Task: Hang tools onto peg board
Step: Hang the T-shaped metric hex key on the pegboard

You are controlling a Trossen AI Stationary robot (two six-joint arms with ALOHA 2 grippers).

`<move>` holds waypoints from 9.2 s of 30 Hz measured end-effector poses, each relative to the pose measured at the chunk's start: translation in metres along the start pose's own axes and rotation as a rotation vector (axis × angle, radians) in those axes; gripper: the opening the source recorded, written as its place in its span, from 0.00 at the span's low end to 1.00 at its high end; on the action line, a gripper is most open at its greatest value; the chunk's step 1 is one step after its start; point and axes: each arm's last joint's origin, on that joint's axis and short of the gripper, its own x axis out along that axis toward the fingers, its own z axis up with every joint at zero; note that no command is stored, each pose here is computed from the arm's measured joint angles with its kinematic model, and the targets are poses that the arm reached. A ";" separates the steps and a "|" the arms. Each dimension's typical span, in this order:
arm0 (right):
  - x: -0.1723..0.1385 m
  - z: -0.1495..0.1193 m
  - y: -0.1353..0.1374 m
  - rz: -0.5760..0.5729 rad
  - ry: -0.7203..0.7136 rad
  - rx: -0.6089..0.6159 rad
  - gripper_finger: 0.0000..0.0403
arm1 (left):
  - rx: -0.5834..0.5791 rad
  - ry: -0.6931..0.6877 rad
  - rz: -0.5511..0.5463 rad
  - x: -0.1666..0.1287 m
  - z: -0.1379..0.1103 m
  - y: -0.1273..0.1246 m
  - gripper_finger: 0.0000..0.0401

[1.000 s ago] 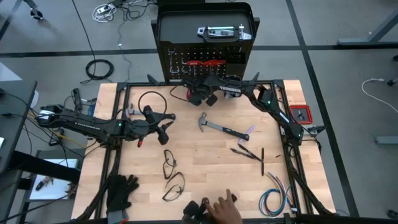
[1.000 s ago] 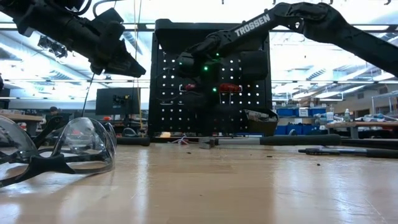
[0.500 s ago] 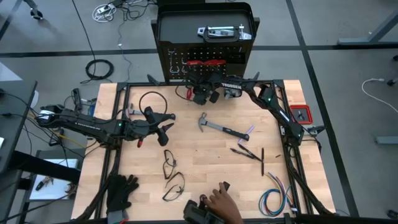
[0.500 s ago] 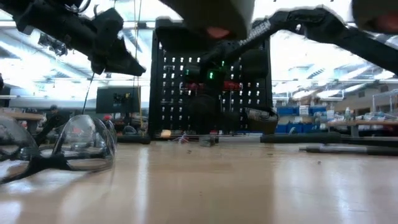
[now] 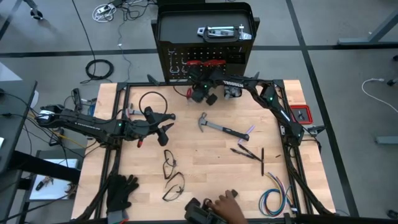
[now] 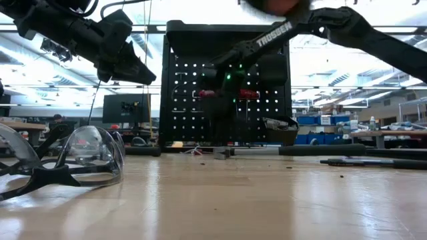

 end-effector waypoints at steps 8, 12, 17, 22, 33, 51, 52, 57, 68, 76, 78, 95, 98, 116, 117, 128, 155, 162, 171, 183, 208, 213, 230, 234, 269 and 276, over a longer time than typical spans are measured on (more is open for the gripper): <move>-0.037 0.026 0.020 0.105 0.068 0.532 0.01 | -0.038 0.022 -0.004 0.000 -0.002 0.000 0.39; -0.056 0.033 0.031 0.190 -0.001 0.676 0.01 | -0.060 0.090 0.010 0.007 -0.011 -0.001 0.38; -0.068 0.029 0.056 0.130 -0.084 0.761 0.01 | -0.061 0.205 0.036 0.029 -0.023 -0.006 0.33; -0.071 0.014 0.105 -0.001 -0.178 0.904 0.01 | -0.066 0.262 0.096 0.063 -0.020 -0.010 0.30; -0.087 -0.004 0.214 -0.268 -0.219 1.182 0.05 | -0.086 0.240 0.262 0.151 0.015 0.013 0.29; -0.098 0.006 0.252 -0.270 -0.597 1.092 0.07 | -0.302 0.409 0.319 0.226 0.039 0.107 0.69; -0.099 0.007 0.251 -0.277 -0.609 1.086 0.06 | -0.305 0.411 0.327 0.227 0.039 0.110 0.70; -0.103 0.012 0.249 -0.301 -0.670 1.065 0.06 | -0.307 0.420 0.355 0.230 0.035 0.121 0.73; -0.107 0.020 0.248 -0.303 -0.735 1.066 0.06 | -0.210 0.520 0.342 0.243 0.010 0.126 0.62; -0.110 0.027 0.249 -0.288 -0.763 1.064 0.04 | -0.072 0.646 0.328 0.237 0.004 0.126 0.27; -0.113 0.029 0.247 -0.287 -0.772 1.062 0.04 | -0.038 0.672 0.307 0.235 0.003 0.126 0.15; -0.125 0.036 0.238 -0.315 -0.680 1.123 0.04 | 0.090 0.760 0.121 0.195 0.030 0.081 0.00; -0.126 0.035 0.238 -0.302 -0.606 1.137 0.04 | 0.089 0.722 0.109 0.187 0.041 0.072 0.00; -0.100 -0.043 0.292 -0.358 -0.320 1.527 0.16 | 0.276 0.270 0.001 0.143 0.055 -0.012 0.00; -0.096 -0.050 0.293 -0.368 -0.291 1.545 0.18 | 0.287 0.244 -0.016 0.142 0.053 -0.017 0.00; -0.075 -0.103 0.265 -0.392 -0.314 1.591 0.38 | 0.327 0.085 -0.097 0.135 0.052 -0.042 0.00; -0.036 -0.145 0.230 -0.406 -0.181 1.580 0.23 | 0.355 0.102 -0.090 0.135 0.051 -0.041 0.00; -0.036 -0.144 0.232 -0.356 -0.138 1.595 0.29 | 0.358 0.104 -0.090 0.135 0.051 -0.041 0.00; -0.034 -0.145 0.240 -0.306 -0.159 1.622 0.35 | 0.354 0.170 -0.087 0.134 0.045 -0.040 0.00; -0.030 -0.138 0.245 -0.323 -0.208 1.564 0.34 | 0.285 0.206 -0.109 0.133 0.042 -0.040 0.00; -0.027 -0.107 0.252 -0.117 -0.168 1.471 0.01 | 0.311 0.205 -0.113 0.133 0.042 -0.040 0.00; -0.039 -0.079 0.262 -0.009 -0.204 1.349 0.01 | 0.312 0.206 -0.114 0.133 0.041 -0.040 0.00; -0.116 -0.018 0.308 -0.257 -0.686 1.471 0.23 | 0.159 0.064 -0.022 0.152 0.069 -0.027 0.27; -0.114 -0.006 0.319 -0.254 -0.749 1.472 0.23 | 0.195 0.118 -0.035 0.179 0.081 0.011 0.35; -0.075 0.009 0.282 -0.453 -0.256 1.567 0.19 | 0.316 -0.002 -0.153 0.204 0.096 0.003 0.19; -0.049 -0.001 0.258 -0.484 -0.129 1.660 0.18 | 0.314 -0.042 -0.181 0.165 0.060 -0.018 0.18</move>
